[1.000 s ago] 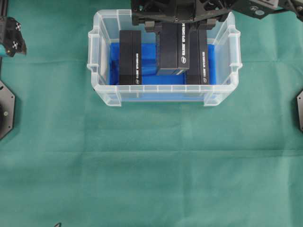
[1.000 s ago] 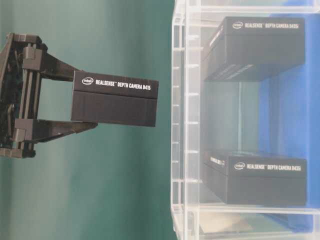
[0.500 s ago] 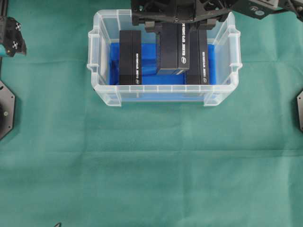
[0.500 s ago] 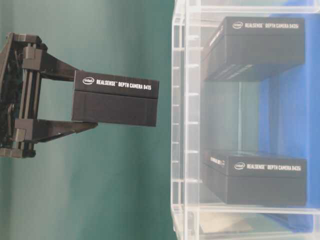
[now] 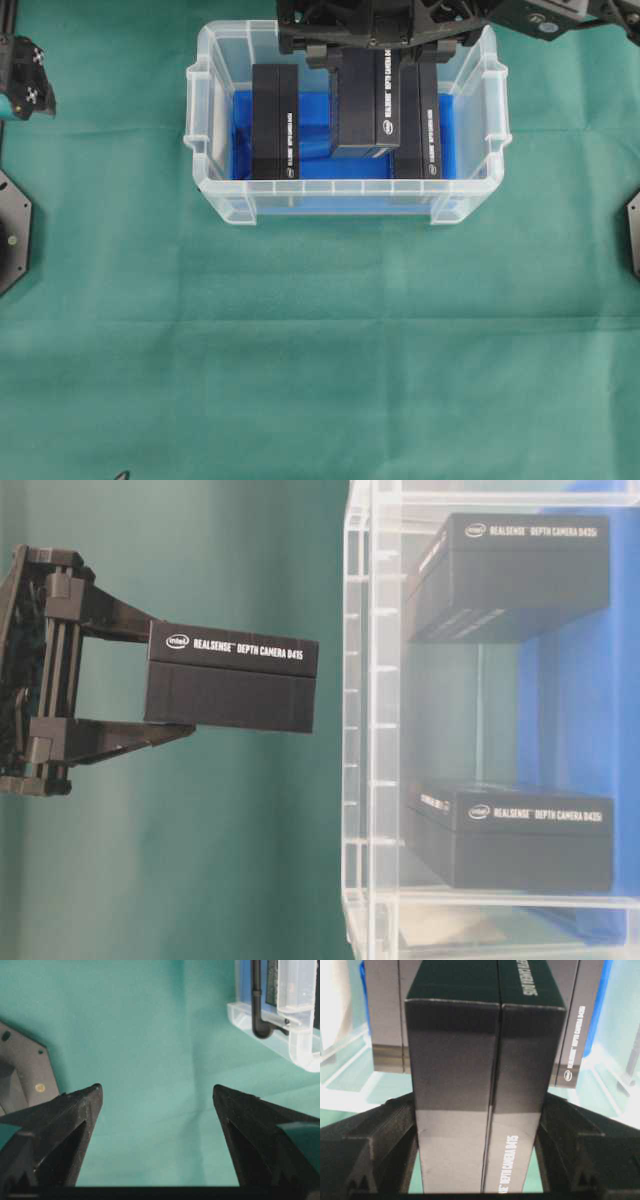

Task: Take out the box from the case.
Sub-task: 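Lift the middle box straight up out of the case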

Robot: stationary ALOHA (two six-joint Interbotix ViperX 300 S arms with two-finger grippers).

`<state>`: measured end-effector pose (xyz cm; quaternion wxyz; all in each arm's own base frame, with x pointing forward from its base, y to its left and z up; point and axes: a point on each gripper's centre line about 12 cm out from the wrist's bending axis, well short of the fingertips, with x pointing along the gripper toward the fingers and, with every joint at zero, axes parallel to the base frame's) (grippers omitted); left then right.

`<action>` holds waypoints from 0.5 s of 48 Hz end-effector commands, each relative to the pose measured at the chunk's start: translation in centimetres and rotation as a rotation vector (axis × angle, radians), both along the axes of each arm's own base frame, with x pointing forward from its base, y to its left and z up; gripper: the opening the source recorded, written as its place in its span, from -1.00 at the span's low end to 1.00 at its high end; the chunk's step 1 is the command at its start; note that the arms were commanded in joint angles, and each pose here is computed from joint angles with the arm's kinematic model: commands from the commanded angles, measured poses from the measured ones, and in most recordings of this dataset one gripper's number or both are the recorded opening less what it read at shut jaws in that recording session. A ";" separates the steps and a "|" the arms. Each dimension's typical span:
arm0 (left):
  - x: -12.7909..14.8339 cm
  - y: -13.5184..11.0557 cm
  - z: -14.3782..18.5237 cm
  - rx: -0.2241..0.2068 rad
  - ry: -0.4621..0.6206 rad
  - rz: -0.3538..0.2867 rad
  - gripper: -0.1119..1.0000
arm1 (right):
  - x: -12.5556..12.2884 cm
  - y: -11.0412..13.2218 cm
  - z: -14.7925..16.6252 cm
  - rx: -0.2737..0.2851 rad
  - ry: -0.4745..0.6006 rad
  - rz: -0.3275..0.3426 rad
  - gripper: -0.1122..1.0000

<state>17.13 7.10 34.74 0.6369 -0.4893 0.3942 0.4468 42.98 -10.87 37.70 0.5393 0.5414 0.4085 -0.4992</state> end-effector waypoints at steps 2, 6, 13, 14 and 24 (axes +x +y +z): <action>0.1 0.1 0.9 0.010 -0.029 0.003 0.87 | -1.4 0.2 3.2 -0.022 -0.077 -0.001 0.38; 0.1 0.1 0.9 0.010 -0.029 0.003 0.87 | -1.4 0.2 3.3 -0.022 -0.078 -0.001 0.38; 0.1 0.1 0.9 0.011 -0.030 0.003 0.87 | -1.4 0.2 3.2 -0.023 -0.078 -0.002 0.38; 0.1 0.1 0.9 0.011 -0.030 0.003 0.87 | -1.4 0.2 3.2 -0.023 -0.078 -0.002 0.38; 0.1 0.1 0.9 0.011 -0.030 0.003 0.87 | -1.4 0.1 3.2 -0.029 -0.077 -0.004 0.38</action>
